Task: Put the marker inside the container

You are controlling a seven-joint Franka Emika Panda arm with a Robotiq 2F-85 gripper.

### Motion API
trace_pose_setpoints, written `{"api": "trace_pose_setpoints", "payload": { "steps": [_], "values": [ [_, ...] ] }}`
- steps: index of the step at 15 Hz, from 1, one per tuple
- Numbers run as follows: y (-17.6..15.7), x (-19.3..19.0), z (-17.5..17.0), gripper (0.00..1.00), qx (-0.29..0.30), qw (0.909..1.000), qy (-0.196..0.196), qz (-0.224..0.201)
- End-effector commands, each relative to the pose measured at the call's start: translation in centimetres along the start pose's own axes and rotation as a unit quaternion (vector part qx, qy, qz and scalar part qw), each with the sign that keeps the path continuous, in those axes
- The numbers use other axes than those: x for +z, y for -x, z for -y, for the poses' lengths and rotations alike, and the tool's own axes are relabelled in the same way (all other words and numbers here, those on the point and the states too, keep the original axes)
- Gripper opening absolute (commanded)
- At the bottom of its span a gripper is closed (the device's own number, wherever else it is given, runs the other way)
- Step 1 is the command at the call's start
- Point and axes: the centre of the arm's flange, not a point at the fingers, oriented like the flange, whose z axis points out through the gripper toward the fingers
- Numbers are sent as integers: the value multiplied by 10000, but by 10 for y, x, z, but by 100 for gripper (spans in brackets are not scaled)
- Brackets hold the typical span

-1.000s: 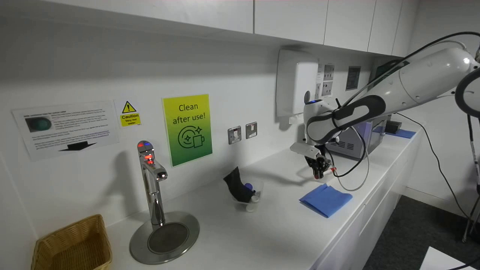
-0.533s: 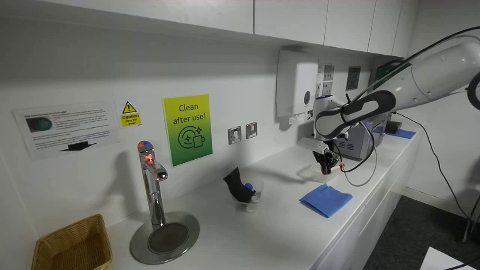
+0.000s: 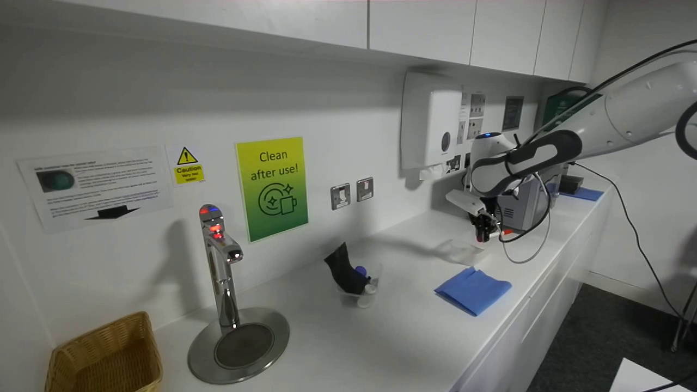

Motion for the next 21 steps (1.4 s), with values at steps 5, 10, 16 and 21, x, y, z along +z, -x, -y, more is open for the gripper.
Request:
{"api": "trace_pose_setpoints", "payload": {
  "steps": [5,10,16,21],
  "values": [
    [2,-6,16,6,-4,9996,-258,-137],
    [6,1,33,6,-723,9967,-360,-98],
    [11,11,45,6,-1718,9842,-426,-7],
    [16,15,52,6,-1990,9789,-433,185]
  ]
}}
